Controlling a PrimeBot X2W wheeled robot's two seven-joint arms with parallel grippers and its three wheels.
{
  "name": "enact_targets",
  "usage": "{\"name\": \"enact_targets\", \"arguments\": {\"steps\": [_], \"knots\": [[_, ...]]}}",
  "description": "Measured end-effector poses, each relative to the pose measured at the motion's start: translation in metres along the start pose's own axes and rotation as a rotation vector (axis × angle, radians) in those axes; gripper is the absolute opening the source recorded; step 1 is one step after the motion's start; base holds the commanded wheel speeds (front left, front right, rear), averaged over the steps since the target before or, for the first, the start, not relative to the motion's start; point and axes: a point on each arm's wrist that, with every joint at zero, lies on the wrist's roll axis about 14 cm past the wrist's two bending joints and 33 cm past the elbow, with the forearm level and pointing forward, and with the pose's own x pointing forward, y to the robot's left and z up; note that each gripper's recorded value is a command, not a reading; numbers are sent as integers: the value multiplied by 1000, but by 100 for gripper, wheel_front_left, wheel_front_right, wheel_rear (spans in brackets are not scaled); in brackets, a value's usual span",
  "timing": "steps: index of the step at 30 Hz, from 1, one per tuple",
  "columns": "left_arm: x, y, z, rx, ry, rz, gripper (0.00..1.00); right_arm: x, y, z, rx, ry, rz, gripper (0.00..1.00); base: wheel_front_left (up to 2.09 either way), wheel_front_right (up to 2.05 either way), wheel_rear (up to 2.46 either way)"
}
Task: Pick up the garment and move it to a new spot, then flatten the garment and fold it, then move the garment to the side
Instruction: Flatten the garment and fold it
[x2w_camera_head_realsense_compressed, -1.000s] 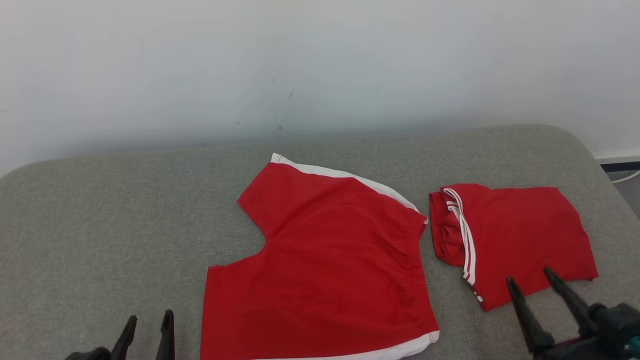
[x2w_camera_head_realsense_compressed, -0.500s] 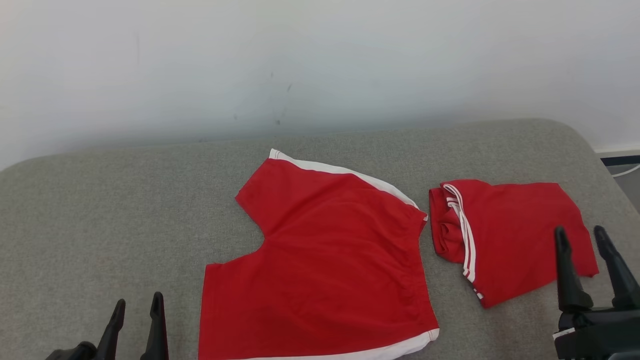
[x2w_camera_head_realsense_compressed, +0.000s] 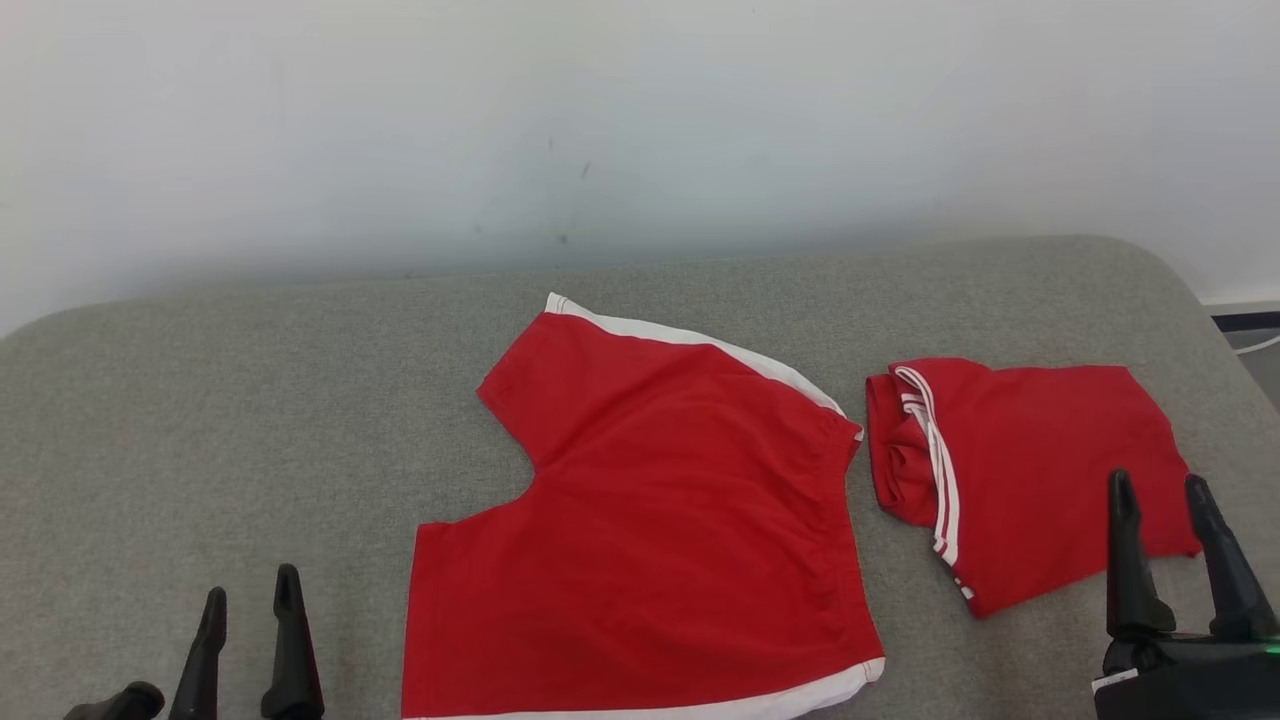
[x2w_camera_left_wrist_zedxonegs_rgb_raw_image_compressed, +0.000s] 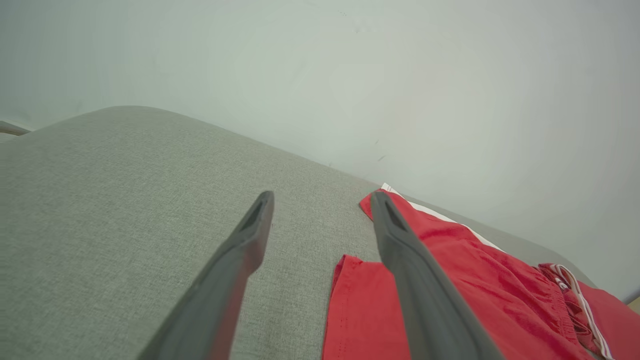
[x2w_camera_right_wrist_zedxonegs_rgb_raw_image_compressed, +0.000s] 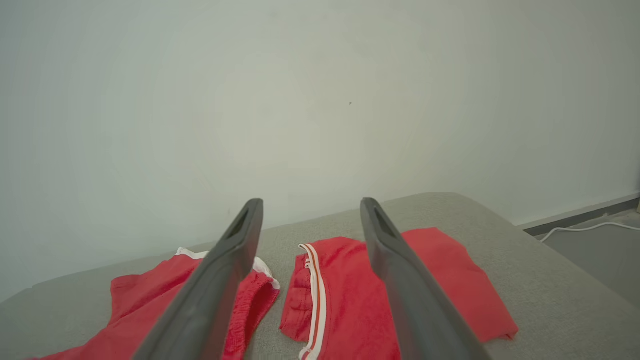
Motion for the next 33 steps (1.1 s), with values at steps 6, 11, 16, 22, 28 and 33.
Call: {"name": "enact_targets", "arguments": {"steps": [6, 11, 16, 22, 28, 33], "knots": [[-2, -1, -3, 37, 16, -15, 100, -3, 4, -12, -21, 43, 29, 100, 0, 0, 0], [-7, 3, -13, 186, 85, -58, 100, -4, 10, -27, -32, 96, 62, 100, 0, 0, 0], [-8, 5, -6, 275, 66, -59, 100, -5, 16, -31, -54, 112, 88, 100, 0, 0, 0], [-9, 11, 2, 312, 49, -25, 100, -5, 19, -35, -79, 134, 110, 100, 0, 0, 0], [-13, 24, 11, 275, 27, 54, 100, -4, 22, -39, -82, 152, 117, 100, 0, 0, 0], [-12, 26, 19, 255, -4, 79, 100, -4, 22, -45, -84, 173, 119, 100, 0, 0, 0]]}}
